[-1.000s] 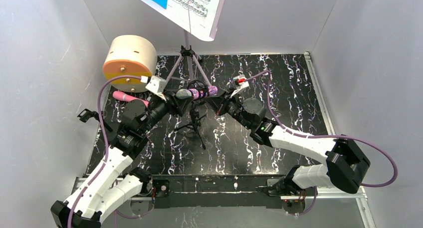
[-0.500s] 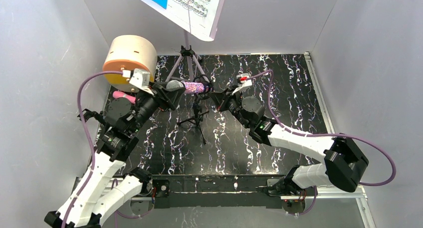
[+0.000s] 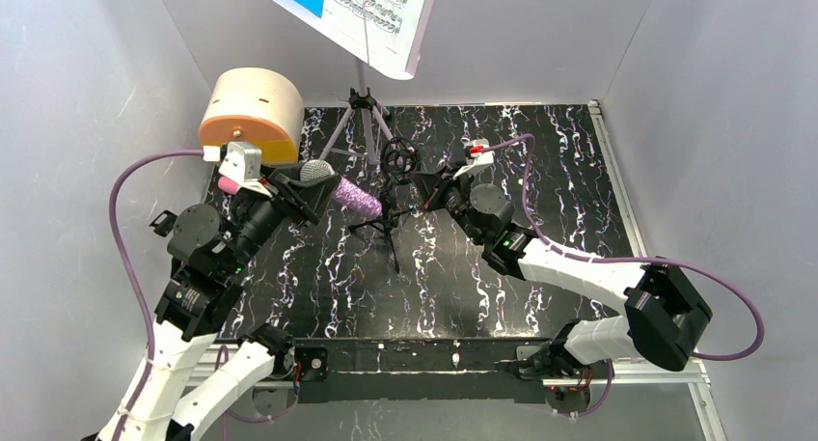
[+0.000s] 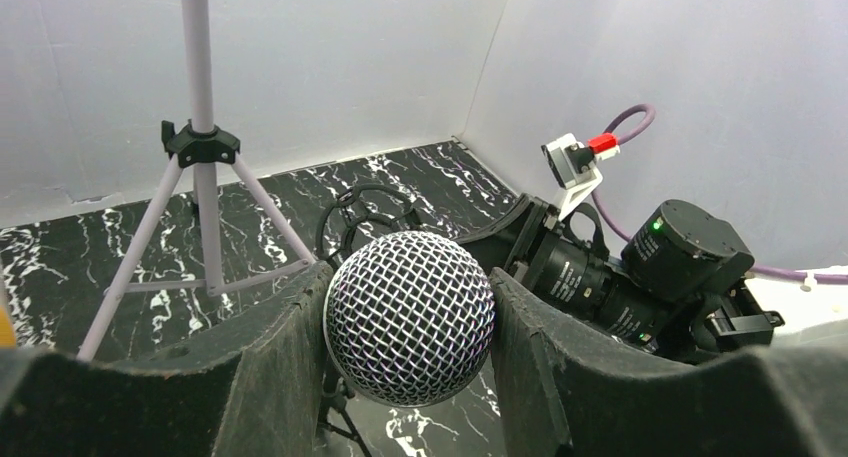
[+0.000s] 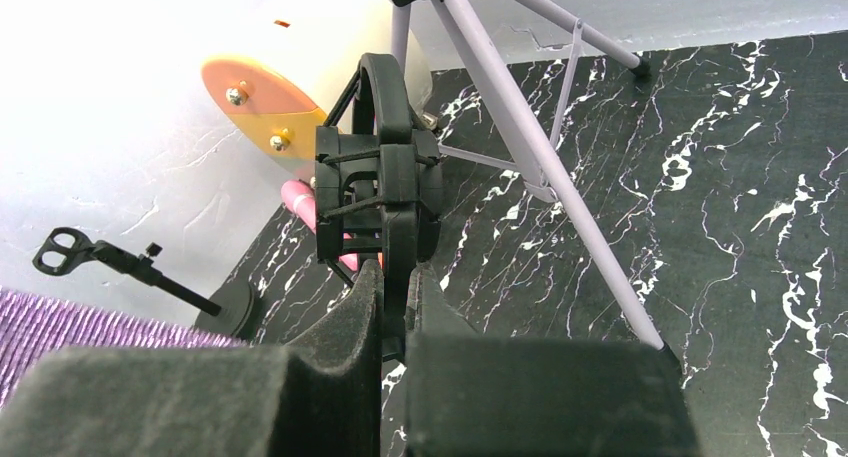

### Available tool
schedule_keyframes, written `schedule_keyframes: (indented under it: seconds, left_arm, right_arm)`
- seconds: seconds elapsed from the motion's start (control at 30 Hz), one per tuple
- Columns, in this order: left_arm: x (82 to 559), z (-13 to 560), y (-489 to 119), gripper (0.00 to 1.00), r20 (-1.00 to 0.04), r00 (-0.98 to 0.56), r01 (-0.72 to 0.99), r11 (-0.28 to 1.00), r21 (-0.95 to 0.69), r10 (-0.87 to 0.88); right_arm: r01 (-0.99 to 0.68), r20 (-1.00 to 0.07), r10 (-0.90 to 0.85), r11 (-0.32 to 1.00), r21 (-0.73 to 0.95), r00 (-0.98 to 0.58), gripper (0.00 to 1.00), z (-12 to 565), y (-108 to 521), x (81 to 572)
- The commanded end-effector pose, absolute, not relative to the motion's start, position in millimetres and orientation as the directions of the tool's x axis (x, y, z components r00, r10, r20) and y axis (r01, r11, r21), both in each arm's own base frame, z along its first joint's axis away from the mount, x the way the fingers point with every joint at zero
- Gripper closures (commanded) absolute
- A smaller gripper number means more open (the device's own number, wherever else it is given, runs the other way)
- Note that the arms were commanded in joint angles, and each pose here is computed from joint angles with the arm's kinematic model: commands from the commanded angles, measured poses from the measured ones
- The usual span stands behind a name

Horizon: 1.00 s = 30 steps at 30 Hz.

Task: Pack up the instrument practice props
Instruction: Pick up the microphone from the microphone stand, then place the microphone at the center of the board.

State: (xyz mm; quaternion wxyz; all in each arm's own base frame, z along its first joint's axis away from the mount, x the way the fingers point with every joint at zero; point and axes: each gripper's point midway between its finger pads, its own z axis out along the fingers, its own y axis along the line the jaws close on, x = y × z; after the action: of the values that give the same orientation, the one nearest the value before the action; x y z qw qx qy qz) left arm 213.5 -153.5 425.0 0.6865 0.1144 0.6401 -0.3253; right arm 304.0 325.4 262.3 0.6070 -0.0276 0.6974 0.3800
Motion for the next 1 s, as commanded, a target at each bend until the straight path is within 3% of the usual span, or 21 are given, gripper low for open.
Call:
schedule_keyframes:
  seconds: [0.0, 0.2, 0.4, 0.53, 0.73, 0.97]
  left_arm:
    - [194.9, 450.9, -133.7, 1.0, -0.95, 0.048, 0.574, 0.787, -0.227, -0.309]
    - [187.4, 447.0, -125.0, 1.0, -0.953, 0.043, 0.553, 0.801, -0.227, -0.299]
    - [193.8, 419.6, -135.1, 1.0, -0.947, -0.035, 0.558, 0.78, -0.283, -0.319]
    - [199.8, 406.5, -141.6, 1.0, -0.934, -0.075, 0.556, 0.763, -0.329, -0.348]
    - [212.8, 380.2, -147.8, 1.0, -0.91, -0.16, 0.51, 0.758, -0.408, -0.383]
    - [240.6, 325.5, -136.2, 1.0, -0.862, -0.22, 0.325, 0.798, -0.507, -0.457]
  right_arm:
    - [-0.435, -0.928, 0.222, 0.834, 0.339, -0.298, 0.99, 201.2, 303.4, 311.9]
    - [-0.508, -0.934, 0.212, 0.793, 0.336, -0.287, 0.95, 208.6, 313.8, 305.0]
    - [-0.618, -0.956, 0.189, 0.73, 0.29, -0.226, 0.5, 231.1, 321.0, 291.8]
    - [-0.7, -0.974, 0.162, 0.677, 0.228, -0.16, 0.32, 247.5, 324.5, 279.0]
    - [-0.773, -0.989, 0.123, 0.619, 0.139, -0.08, 0.22, 258.9, 320.6, 260.2]
    - [-0.853, -0.996, 0.068, 0.517, 0.079, -0.051, 0.18, 246.0, 321.7, 233.3]
